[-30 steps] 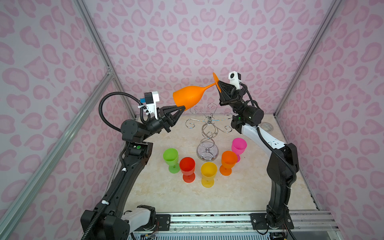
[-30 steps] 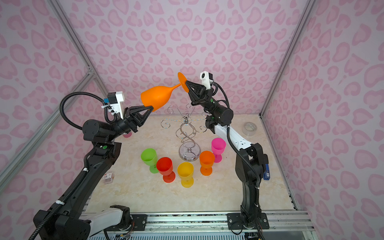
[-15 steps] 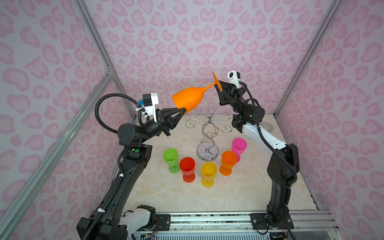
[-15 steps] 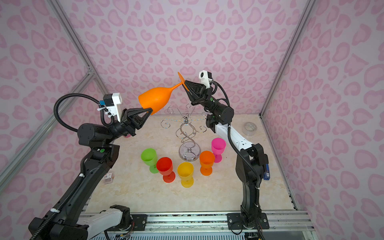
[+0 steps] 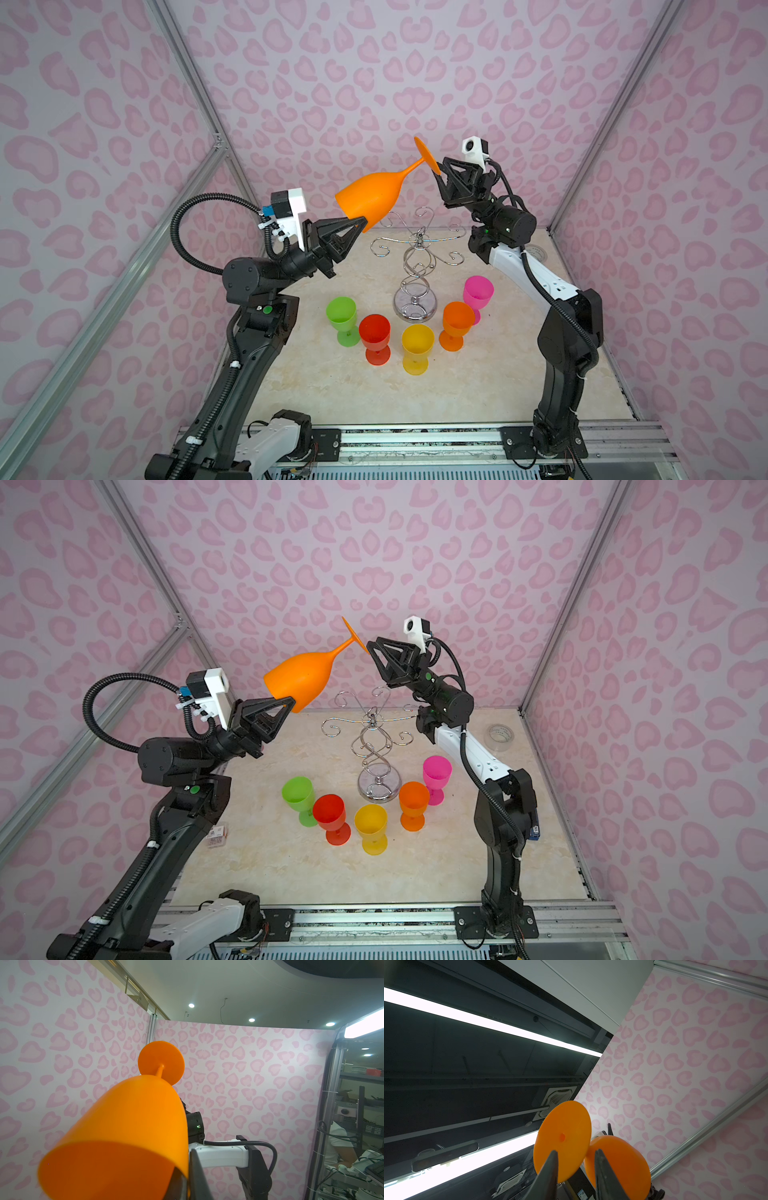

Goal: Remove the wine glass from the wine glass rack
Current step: 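Open the right gripper off the base while the left gripper pulls the glass away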

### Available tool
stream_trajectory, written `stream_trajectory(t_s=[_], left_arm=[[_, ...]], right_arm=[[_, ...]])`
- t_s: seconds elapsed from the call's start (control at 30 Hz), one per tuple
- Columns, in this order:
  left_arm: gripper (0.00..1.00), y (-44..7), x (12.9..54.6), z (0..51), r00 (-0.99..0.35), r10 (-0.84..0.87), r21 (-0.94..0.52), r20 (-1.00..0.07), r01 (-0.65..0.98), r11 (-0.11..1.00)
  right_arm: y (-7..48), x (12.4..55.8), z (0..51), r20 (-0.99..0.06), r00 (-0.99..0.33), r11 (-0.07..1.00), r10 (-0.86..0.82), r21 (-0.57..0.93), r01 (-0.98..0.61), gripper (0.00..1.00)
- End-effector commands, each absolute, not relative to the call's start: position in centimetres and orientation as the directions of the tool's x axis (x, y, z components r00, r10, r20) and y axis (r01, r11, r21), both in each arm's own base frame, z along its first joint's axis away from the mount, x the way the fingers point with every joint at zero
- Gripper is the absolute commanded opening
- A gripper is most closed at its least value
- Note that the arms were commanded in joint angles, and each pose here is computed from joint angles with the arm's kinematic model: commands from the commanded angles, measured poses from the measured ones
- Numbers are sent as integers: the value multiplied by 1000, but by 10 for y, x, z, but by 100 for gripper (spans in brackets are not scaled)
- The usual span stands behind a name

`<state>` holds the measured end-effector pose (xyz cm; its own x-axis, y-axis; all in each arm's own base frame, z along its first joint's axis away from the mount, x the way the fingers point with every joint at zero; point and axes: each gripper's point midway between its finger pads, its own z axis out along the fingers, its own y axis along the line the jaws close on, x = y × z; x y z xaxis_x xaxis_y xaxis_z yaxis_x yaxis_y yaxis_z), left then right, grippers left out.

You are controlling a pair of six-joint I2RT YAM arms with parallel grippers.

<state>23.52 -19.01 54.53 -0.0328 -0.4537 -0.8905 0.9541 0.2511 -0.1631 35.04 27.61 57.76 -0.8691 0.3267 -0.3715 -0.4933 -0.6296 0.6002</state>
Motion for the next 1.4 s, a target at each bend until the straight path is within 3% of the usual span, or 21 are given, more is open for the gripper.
stream_trajectory(t_s=[0.0, 0.23, 0.5, 0.63, 0.77, 0.87, 1.0, 1.37], left_arm=[[3, -185, 225, 557, 21, -477, -120, -879, 957, 263], [3, -181, 213, 567, 56, -487, -92, -872, 957, 276], [3, -176, 203, 571, 87, -484, -77, -871, 948, 309], [3, -171, 213, 569, 73, -477, -120, -876, 925, 361], [3, -163, 237, 561, 30, -455, -206, -890, 863, 461], [3, -151, 260, 551, -18, -445, -287, -896, 786, 547], [3, -130, 284, 537, -95, -430, -386, -898, 637, 667], [3, -85, 330, 450, -396, -378, -488, -837, 225, 843]], right_arm=[[275, 346, 578, -341, -901, -626, 267, 650, -431, 31], [272, 356, 566, -409, -840, -459, 355, 707, -538, 31], [251, 370, 541, -547, -704, -114, 453, 748, -654, 32], [229, 381, 507, -634, -624, 207, 457, 758, -619, 32], [188, 385, 470, -785, -487, 604, 383, 612, -511, 33], [157, 384, 450, -839, -438, 765, 324, 504, -400, 33], [126, 382, 427, -857, -425, 854, 292, 434, -288, 34], [98, 381, 393, -851, -448, 900, 274, 392, -193, 34]])
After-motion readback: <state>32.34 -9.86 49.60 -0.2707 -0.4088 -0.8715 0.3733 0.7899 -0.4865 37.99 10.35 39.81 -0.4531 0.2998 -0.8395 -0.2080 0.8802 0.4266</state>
